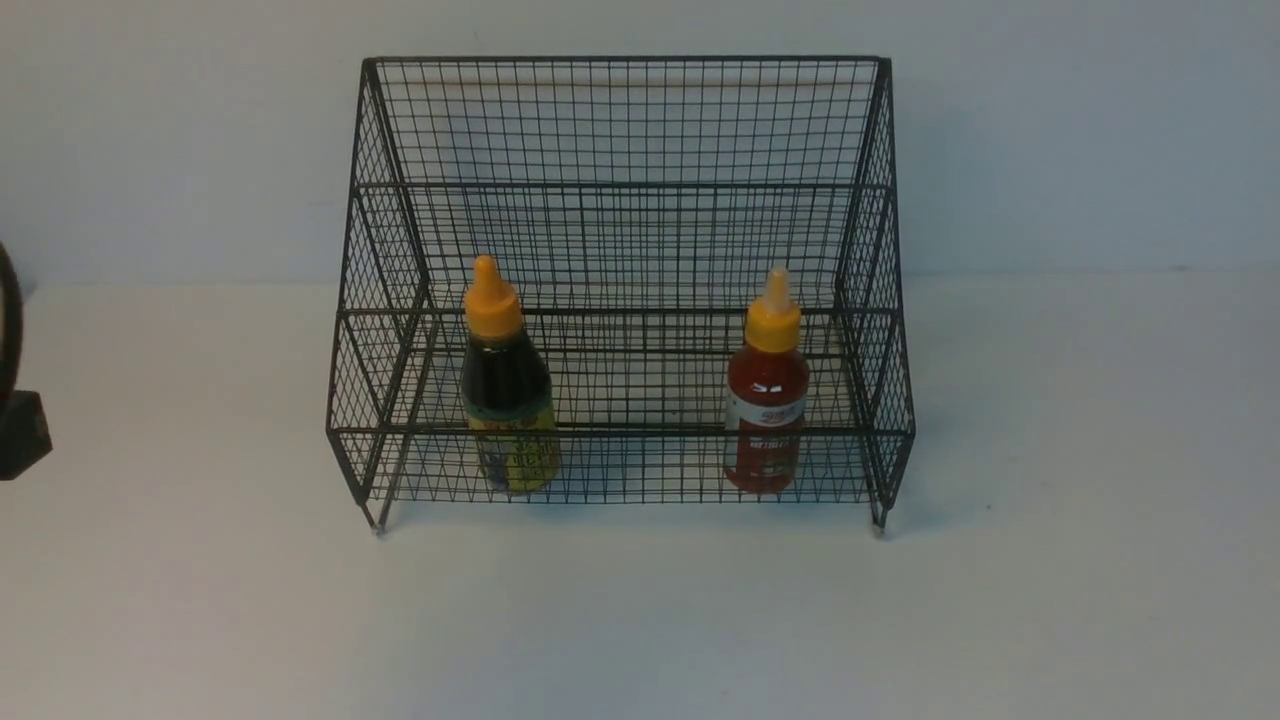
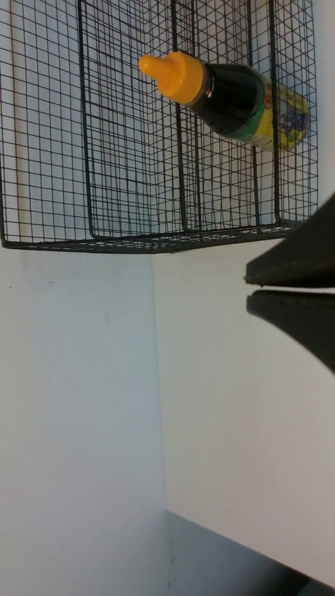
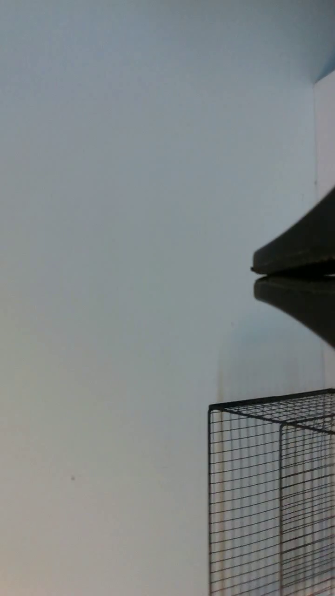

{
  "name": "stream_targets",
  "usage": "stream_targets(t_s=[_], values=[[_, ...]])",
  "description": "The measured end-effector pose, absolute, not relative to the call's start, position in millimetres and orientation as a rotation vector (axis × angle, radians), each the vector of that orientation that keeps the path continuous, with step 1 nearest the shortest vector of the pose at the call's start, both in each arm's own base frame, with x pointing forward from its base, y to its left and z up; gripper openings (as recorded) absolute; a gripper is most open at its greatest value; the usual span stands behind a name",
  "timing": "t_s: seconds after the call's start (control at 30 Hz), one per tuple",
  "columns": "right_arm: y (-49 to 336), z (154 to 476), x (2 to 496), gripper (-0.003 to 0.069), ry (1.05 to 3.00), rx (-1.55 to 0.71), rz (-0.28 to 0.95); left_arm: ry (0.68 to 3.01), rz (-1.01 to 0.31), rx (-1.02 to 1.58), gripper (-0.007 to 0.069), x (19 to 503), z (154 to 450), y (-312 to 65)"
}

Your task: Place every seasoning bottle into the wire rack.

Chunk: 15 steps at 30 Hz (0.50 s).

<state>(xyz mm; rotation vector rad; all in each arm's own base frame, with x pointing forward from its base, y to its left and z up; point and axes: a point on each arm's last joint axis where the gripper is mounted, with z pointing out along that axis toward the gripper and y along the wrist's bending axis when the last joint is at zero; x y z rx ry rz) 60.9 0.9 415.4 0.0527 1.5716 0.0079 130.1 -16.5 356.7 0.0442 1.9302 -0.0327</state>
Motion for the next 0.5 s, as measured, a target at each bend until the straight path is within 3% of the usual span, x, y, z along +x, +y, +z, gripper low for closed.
stream_targets(t_s=[0.27, 0.5], values=[[4.9, 342.8, 40.4, -0.0013, 1.522, 0.147, 0.131, 1.83, -0.077, 0.071, -0.0005, 132.6, 365.4, -20.7], [5.5, 338.6, 27.4, -0.0015, 1.435, 0.084, 0.055, 1.722, -0.124, 0.105, -0.0005, 126.1, 363.5, -23.2]])
